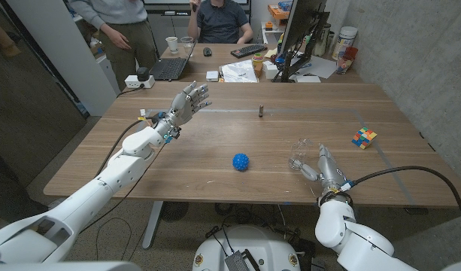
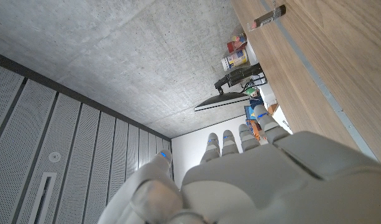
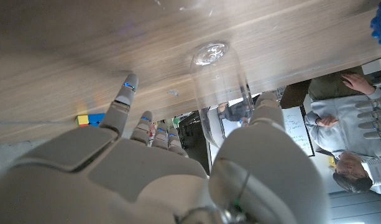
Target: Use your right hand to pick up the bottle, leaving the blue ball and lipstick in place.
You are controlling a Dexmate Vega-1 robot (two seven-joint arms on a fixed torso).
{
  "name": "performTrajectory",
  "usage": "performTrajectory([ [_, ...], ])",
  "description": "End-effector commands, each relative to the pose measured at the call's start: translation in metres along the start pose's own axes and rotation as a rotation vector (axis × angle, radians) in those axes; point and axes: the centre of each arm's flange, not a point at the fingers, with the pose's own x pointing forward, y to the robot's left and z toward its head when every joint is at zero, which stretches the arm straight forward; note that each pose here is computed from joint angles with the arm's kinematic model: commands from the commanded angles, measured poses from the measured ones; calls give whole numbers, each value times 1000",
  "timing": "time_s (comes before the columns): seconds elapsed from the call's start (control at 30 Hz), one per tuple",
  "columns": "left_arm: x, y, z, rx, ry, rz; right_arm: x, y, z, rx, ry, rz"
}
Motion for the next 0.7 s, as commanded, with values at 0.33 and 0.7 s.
performTrajectory([
  [0.33, 2, 8, -1, 8, 10, 6, 22, 16, -4, 245, -101, 62],
  [0.7, 2, 13, -2, 9, 18, 10, 37, 23, 2, 358, -236, 194],
])
